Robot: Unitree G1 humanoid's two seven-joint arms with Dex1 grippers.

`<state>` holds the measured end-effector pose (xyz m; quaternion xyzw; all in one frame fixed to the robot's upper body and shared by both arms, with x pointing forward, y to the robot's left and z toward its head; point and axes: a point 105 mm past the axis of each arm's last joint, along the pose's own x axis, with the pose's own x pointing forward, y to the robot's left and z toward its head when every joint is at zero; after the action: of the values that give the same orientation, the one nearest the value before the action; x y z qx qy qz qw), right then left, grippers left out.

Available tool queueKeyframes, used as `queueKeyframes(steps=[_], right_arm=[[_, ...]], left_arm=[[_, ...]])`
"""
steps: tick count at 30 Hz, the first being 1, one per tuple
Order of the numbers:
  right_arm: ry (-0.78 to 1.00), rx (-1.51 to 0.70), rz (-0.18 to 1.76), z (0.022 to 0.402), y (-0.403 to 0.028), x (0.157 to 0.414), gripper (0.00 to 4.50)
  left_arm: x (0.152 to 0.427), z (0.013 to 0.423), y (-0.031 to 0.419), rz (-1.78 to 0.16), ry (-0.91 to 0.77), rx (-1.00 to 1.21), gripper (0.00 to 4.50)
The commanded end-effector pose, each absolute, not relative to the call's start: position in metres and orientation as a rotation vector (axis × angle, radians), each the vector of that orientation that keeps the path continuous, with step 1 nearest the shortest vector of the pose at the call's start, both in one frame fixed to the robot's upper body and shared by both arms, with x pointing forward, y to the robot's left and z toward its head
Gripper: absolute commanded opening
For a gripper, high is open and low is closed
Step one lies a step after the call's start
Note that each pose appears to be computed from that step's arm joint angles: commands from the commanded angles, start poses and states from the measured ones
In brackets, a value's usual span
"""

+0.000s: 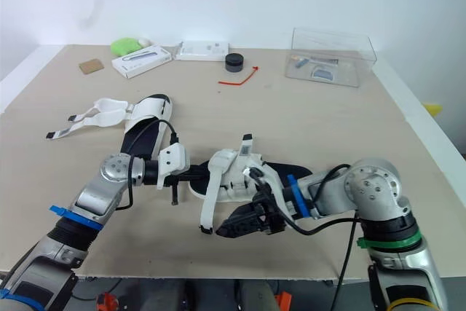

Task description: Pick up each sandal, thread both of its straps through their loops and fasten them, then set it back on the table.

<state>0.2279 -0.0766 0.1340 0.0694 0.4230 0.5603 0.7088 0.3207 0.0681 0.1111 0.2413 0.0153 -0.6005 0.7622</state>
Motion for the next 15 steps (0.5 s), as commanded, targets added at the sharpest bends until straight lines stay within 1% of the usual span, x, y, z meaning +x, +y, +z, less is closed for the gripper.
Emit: queueKeyframes(steps=[1, 11, 15], right_arm=[[0.873, 0.18, 1.197, 0.143, -0.074, 0.241, 3.2], [0.855, 0.204, 1.207, 0.146, -0.056, 0.241, 3.2], [0.862, 0.21, 1.237, 0.147, -0.049, 0.234, 3.2]], left_arm=[[0.32, 0.098, 0.069, -1.315, 0.089, 0.544, 0.0], [0.319, 0.097, 0.066, -1.321, 0.087, 0.537, 0.0], [0.317, 0.097, 0.067, -1.323, 0.09, 0.536, 0.0]])
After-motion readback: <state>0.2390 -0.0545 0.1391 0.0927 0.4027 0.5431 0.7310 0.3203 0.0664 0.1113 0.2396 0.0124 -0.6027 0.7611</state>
